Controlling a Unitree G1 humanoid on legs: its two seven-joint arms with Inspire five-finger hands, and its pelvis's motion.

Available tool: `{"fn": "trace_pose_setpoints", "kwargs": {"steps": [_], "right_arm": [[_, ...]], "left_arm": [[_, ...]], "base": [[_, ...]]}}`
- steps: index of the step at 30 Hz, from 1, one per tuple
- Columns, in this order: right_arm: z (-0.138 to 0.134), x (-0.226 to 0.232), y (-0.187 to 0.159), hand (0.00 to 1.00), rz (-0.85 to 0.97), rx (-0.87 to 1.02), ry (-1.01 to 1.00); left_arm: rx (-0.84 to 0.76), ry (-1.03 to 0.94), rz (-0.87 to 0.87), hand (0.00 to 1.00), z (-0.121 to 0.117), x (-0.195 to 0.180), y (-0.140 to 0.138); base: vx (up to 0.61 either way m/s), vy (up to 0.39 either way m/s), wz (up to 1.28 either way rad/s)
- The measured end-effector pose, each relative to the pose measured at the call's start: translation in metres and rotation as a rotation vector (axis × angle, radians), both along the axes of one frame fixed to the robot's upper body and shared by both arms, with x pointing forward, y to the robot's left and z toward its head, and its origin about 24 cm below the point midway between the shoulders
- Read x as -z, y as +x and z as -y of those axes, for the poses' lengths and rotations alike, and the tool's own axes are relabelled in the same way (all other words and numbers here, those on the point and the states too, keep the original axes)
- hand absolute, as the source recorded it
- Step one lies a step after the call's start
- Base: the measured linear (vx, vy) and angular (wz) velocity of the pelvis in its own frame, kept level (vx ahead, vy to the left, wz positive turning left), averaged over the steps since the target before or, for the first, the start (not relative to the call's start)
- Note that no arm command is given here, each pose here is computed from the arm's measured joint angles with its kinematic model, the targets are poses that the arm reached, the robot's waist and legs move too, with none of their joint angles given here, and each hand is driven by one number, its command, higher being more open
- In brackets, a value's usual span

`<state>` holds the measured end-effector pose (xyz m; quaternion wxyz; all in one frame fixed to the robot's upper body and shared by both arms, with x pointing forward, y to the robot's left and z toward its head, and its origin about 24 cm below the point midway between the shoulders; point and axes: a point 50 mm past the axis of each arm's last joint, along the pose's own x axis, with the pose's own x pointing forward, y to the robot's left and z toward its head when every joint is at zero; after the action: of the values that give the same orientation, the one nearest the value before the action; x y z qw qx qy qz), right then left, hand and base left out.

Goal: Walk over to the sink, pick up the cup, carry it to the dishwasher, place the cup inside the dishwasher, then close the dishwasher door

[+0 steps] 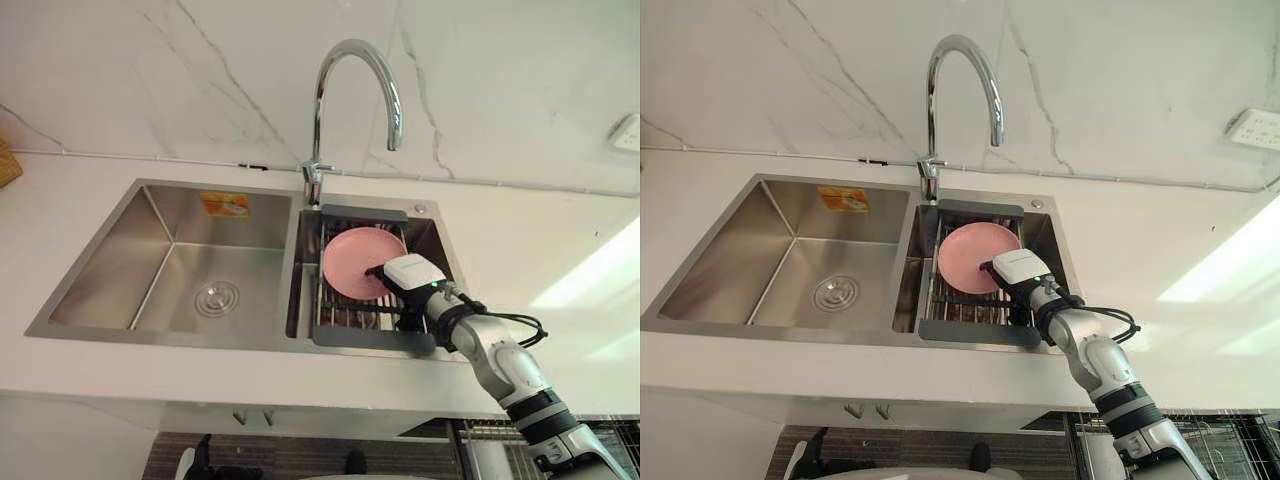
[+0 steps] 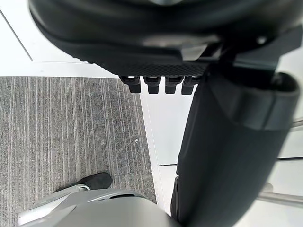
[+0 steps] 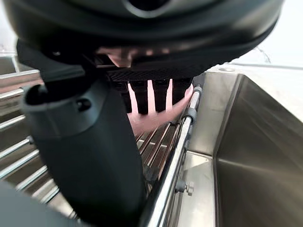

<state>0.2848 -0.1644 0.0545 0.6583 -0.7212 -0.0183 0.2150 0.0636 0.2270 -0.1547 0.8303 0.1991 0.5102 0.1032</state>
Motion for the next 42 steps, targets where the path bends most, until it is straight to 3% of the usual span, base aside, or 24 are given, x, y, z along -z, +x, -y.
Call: {"fn": "trace_pose_setpoints", "kwargs": {"steps": [11,23,42], "right_arm": [[-0.008,0.002,-0.001,0.0,0.142,0.014,0.097],[0.024,-0.044,-0.016,0.0,0.421,0.111,0.334],[0.025,-0.059,-0.026,0.0,0.447,0.057,0.44]], "left_arm": [[0.003,0.006,0.028,1.0,0.0,-0.003,0.006],[0.01,0.014,0.043,1.0,0.0,-0.003,0.004],[0.003,0.012,0.049,1.0,0.004,-0.002,0.0]], "base": [[-0.01,-0.001,0.01],[0.0,0.002,-0.06],[-0.01,0.0,0.0]]}}
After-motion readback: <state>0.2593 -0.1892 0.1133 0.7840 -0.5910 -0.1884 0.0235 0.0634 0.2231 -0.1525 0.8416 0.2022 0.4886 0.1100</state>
